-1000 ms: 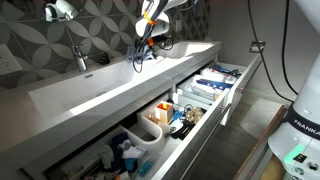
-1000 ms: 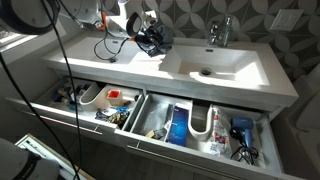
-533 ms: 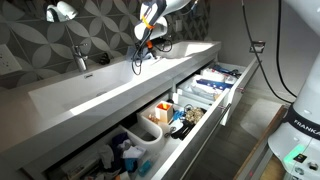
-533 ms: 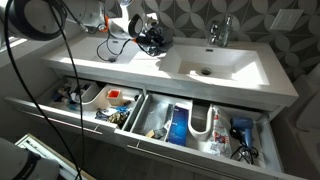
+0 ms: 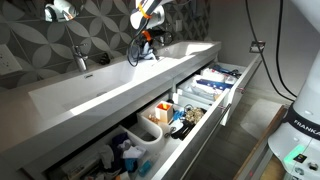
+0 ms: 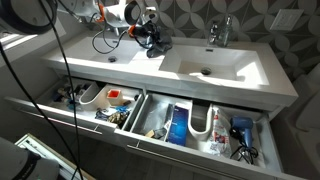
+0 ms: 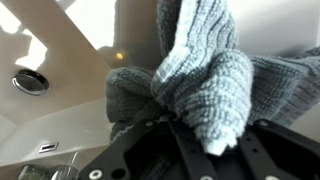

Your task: Pick up the blue towel and wipe the bathroom counter, put the blue towel back on the bathroom counter

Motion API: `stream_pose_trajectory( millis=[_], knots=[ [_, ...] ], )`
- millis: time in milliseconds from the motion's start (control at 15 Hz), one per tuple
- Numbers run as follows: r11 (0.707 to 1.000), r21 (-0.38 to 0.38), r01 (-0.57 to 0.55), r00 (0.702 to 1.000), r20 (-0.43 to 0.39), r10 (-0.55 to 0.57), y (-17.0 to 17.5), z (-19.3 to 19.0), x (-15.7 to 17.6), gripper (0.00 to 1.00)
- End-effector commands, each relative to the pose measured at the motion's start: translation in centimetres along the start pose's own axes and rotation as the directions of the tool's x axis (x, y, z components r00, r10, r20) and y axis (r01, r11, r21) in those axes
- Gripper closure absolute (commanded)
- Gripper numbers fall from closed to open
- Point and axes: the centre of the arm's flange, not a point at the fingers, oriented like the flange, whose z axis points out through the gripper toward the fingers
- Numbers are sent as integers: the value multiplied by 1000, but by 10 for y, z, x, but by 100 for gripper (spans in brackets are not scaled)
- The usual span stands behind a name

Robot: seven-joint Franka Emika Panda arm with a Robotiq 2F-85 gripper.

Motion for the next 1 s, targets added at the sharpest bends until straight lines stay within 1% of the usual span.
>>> stream_pose_trajectory(
  millis=[0, 267, 467, 667, 933],
  knots=[
    [999, -42, -28, 998, 50, 30, 12, -40, 5, 93],
    [998, -50, -33, 987, 153, 41, 28, -89, -2, 93],
    [997, -55, -47, 975, 213, 57, 41, -126, -15, 93],
    [996, -62, -64, 960, 270, 79, 56, -159, -34, 93],
    [993, -90, -82, 924, 366, 110, 79, -193, -69, 93]
  ],
)
